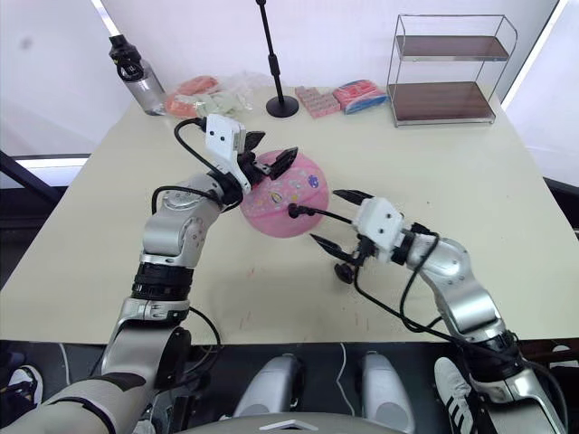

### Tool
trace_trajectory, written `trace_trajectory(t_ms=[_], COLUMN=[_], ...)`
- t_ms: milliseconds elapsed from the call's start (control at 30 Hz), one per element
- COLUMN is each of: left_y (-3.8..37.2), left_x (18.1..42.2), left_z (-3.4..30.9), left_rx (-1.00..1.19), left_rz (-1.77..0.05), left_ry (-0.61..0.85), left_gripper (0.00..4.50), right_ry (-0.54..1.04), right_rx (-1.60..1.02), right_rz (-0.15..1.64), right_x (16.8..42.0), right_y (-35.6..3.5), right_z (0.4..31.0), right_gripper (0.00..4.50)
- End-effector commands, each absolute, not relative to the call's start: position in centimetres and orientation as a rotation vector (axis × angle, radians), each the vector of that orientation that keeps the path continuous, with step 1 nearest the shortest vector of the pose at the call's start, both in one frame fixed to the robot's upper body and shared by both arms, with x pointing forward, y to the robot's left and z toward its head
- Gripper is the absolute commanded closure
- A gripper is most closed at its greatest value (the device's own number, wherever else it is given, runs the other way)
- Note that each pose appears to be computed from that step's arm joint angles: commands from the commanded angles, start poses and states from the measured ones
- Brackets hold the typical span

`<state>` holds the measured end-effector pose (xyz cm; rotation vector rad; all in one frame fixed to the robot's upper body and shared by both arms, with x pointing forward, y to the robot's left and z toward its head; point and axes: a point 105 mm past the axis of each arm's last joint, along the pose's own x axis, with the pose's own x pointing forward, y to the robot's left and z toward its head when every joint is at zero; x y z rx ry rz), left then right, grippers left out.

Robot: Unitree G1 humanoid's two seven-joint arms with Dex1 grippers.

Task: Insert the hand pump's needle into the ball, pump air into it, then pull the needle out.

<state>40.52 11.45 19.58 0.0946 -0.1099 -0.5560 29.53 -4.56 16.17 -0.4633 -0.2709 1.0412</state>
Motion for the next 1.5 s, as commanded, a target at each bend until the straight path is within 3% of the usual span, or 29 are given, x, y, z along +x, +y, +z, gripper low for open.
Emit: trace_trajectory(t_ms=[33,267,467,567,633,667,833,1033,1500], left_y=[11.6,11.1,10.8,10.6,10.6,10.5,10.4,10.5,11.6], left_x=[40.9,40.9,40.9,40.9,40.9,40.9,40.8,40.7,41.8], left_z=[16.6,16.2,16.0,16.0,15.9,15.9,15.8,15.3,10.3], left_rx=[0.062,0.052,0.049,0.048,0.048,0.046,0.041,0.043,0.024], left_rz=[-0.516,-0.496,-0.494,-0.495,-0.494,-0.494,-0.493,-0.463,-0.280], left_ry=[-0.011,-0.003,0.002,0.002,0.003,0.002,0.002,0.002,0.069], left_gripper=[0.00,0.00,0.00,0.00,0.00,0.00,0.00,0.00,0.00], right_ry=[-0.311,-0.305,-0.320,-0.322,-0.326,-0.323,-0.324,-0.341,-0.333], right_rx=[-0.574,-0.863,-0.957,-0.961,-0.977,-0.991,-1.000,-0.931,-0.603], right_rz=[1.020,0.981,0.978,0.970,0.975,0.975,0.980,0.963,0.970], right_x=[30.1,31.7,31.8,31.9,31.9,31.9,31.9,31.8,30.2], right_y=[-3.1,-1.9,-0.9,-0.7,-0.6,-0.6,-0.5,-0.6,-2.3], right_z=[17.2,17.3,17.6,17.6,17.4,17.2,16.9,17.0,17.8], right_gripper=[0.08,0.08,0.08,0.85,1.72,1.92,4.38,4.45,4.45])
